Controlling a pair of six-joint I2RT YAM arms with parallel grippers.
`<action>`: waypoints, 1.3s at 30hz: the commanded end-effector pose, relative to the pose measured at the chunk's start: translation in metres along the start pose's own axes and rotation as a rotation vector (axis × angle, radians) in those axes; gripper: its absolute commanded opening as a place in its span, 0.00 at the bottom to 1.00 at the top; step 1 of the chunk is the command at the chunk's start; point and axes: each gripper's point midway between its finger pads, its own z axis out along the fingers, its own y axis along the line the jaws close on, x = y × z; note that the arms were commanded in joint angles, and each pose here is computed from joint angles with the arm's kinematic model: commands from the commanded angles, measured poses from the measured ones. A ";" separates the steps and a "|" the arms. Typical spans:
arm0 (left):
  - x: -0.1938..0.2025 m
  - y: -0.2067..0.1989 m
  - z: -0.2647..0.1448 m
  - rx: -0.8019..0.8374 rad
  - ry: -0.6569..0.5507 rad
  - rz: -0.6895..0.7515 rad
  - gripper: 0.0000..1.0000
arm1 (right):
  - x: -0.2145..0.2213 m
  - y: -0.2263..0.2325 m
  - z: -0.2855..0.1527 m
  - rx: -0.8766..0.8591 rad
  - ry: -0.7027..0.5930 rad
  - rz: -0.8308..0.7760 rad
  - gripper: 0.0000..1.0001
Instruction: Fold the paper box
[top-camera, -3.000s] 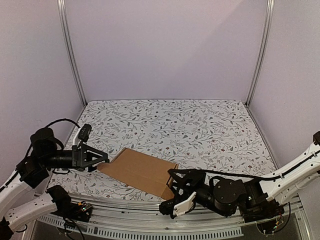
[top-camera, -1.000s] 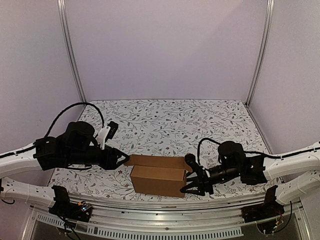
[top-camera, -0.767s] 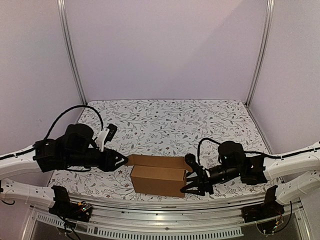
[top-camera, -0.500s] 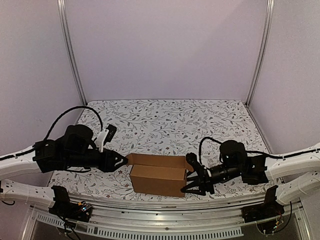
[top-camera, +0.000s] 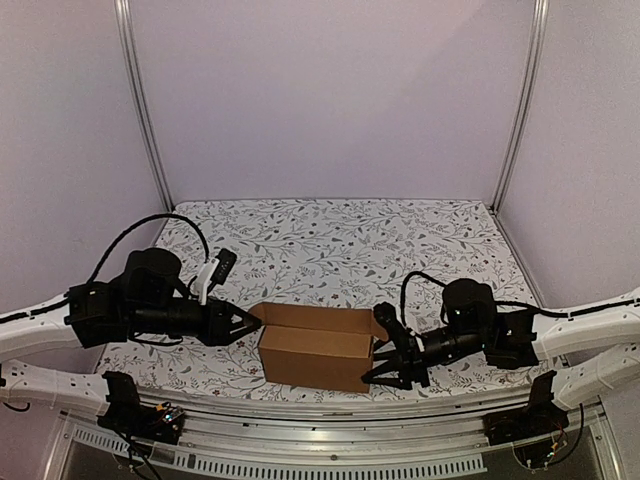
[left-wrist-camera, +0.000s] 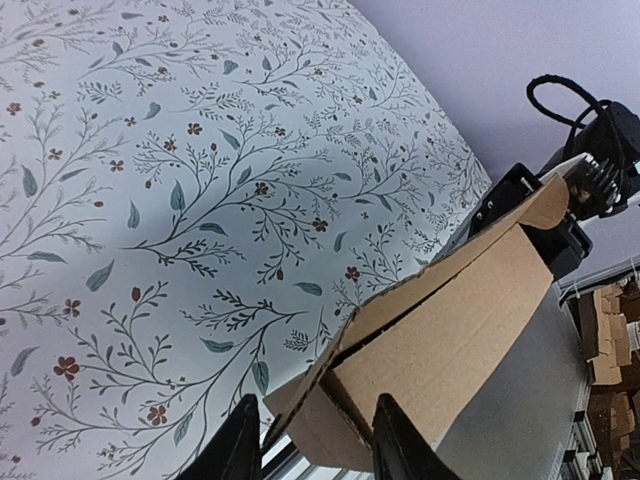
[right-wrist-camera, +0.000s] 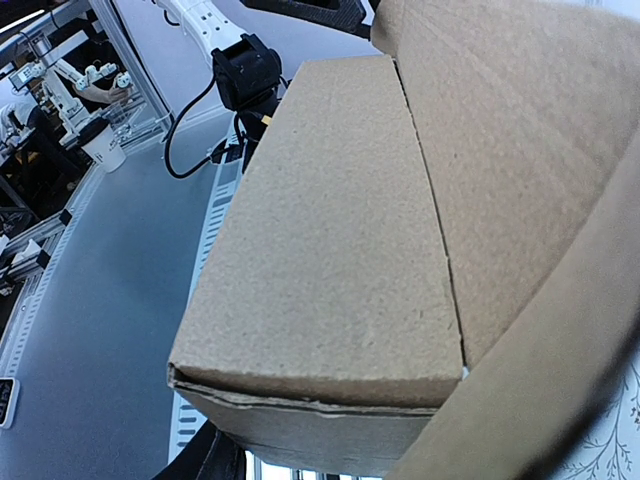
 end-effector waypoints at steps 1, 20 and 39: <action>0.001 -0.010 -0.002 0.052 -0.003 0.005 0.35 | -0.004 -0.002 -0.003 0.013 -0.024 0.002 0.33; -0.008 -0.028 -0.003 0.125 -0.016 -0.008 0.25 | 0.007 -0.007 0.005 0.098 0.036 -0.051 0.31; 0.006 -0.016 0.010 0.096 0.016 -0.035 0.19 | 0.003 -0.005 0.003 0.120 0.024 -0.081 0.30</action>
